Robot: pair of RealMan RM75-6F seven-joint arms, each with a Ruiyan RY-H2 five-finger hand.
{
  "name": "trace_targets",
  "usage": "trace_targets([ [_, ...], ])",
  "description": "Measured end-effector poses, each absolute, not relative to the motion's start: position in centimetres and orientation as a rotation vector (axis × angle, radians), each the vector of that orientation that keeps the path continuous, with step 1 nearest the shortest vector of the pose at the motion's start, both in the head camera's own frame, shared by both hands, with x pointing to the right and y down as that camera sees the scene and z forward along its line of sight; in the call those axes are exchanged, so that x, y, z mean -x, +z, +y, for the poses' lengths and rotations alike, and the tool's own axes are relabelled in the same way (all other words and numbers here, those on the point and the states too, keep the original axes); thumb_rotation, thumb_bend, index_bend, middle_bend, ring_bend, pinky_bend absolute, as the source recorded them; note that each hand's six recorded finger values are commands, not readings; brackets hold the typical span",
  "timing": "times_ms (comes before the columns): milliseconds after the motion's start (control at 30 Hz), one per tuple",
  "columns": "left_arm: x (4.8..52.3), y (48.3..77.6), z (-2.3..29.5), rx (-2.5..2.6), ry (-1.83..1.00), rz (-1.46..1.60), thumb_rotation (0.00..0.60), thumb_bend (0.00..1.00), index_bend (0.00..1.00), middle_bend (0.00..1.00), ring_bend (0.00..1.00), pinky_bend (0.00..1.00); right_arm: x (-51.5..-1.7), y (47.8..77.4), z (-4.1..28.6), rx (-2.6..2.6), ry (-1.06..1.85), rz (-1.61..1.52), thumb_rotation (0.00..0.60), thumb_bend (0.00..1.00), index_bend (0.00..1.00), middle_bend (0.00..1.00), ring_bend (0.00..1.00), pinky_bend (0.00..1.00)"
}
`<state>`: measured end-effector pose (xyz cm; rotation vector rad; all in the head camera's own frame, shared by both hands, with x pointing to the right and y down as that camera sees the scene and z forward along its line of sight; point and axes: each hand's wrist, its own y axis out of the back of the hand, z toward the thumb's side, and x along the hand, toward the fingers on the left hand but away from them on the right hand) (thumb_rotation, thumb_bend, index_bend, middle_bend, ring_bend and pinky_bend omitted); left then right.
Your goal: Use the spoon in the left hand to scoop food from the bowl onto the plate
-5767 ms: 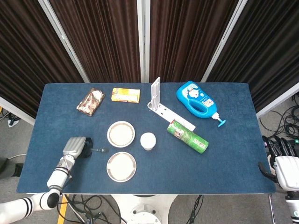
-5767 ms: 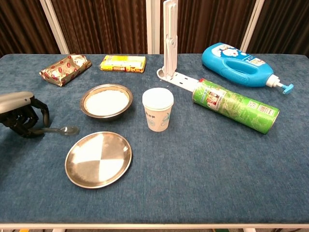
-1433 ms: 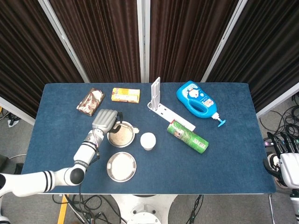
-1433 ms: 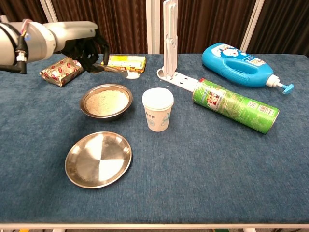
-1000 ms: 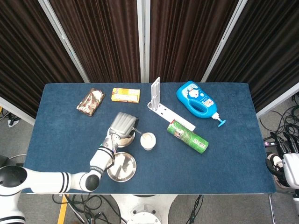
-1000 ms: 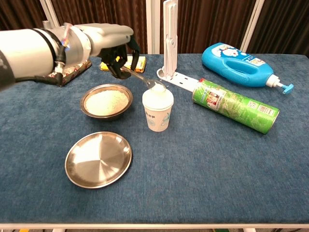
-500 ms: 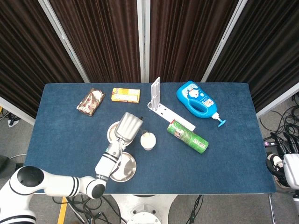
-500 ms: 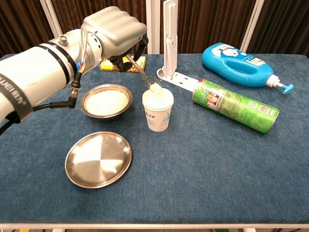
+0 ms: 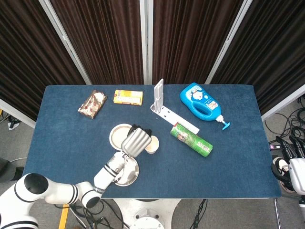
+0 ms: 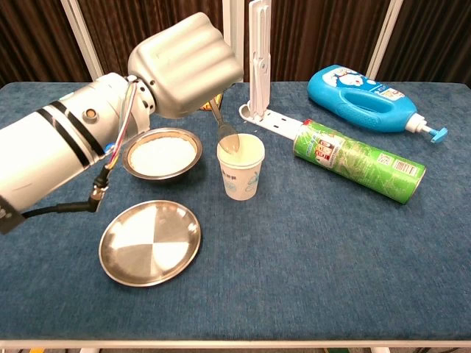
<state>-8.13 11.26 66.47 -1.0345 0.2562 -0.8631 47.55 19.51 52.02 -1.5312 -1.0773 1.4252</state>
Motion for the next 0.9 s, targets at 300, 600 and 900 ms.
trace_targets([
  [300, 8.9, 66.3, 11.0, 1.059, -0.9, 0.297, 0.6, 0.48, 0.65, 0.92, 0.89, 1.0, -47.3, 51.9, 19.5, 1.532, 1.419, -1.076, 0.6, 0.28, 0.04, 0.18, 0.0, 0.0],
  [600, 10.6, 65.7, 9.1, 1.4, -1.01, 0.547, 0.6, 0.48, 0.65, 0.92, 0.89, 1.0, -47.2, 52.1, 19.3, 1.536, 1.416, -1.078, 0.6, 0.28, 0.04, 0.18, 0.0, 0.0],
  [900, 18.5, 64.8, 7.1, 1.785, -1.111, 0.891, 0.6, 0.48, 0.65, 0.91, 0.89, 1.0, -47.0, 52.3, 19.1, 1.548, 1.408, -1.069, 0.6, 0.28, 0.04, 0.18, 0.0, 0.0],
])
